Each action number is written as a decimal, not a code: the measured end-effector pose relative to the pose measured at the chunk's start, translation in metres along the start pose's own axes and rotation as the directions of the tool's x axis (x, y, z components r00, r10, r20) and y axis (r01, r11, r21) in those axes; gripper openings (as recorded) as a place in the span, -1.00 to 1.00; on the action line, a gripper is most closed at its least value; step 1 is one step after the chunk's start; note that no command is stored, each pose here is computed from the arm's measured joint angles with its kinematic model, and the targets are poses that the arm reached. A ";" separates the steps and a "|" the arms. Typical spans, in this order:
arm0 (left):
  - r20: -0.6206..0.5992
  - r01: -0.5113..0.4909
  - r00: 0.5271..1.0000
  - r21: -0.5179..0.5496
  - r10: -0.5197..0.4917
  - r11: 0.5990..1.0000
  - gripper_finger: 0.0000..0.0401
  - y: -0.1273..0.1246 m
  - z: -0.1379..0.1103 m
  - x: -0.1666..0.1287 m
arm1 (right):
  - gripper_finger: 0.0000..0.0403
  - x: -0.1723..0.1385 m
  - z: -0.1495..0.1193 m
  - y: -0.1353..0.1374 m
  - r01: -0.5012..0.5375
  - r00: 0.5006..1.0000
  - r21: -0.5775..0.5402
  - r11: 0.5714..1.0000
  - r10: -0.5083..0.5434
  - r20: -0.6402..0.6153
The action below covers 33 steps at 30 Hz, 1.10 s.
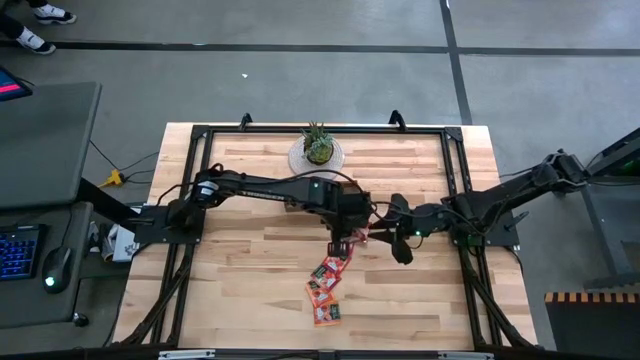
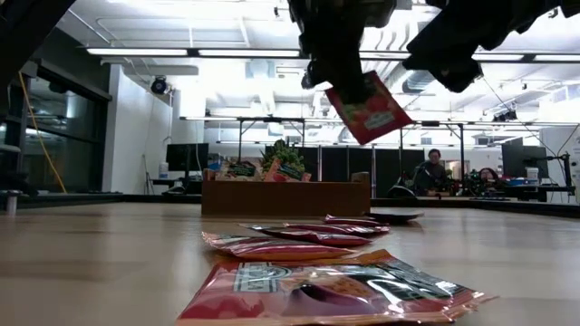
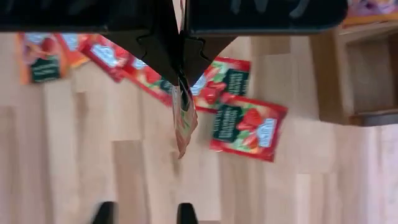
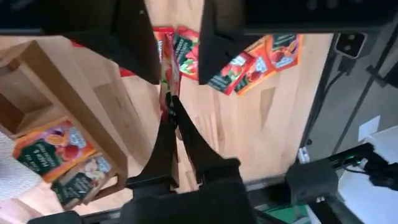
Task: Pick & Place Tea
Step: Put the red tea bag into the right section of the wooden organizer
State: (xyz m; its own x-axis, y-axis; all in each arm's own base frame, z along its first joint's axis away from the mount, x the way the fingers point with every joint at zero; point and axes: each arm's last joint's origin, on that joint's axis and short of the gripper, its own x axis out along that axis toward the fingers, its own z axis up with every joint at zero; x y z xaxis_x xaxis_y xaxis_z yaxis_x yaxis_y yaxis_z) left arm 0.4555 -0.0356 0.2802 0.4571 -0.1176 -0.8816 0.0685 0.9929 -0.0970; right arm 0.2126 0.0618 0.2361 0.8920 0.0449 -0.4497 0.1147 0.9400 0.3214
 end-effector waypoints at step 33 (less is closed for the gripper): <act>0.075 0.037 0.996 0.107 -0.045 0.994 -1.00 -0.002 0.007 -0.007 | 0.06 0.031 -0.015 -0.022 -0.019 0.999 -0.110 0.994 0.023 0.040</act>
State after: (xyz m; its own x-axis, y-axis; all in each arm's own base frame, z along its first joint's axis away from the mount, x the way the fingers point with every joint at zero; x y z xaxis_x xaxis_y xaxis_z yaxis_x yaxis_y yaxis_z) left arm 0.4579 -0.0370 0.2899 0.5189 -0.1634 -0.8391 0.1799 0.9805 -0.0797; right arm 0.2313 0.0473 0.2028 0.9110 0.0532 -0.4088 0.0492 0.9705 0.2360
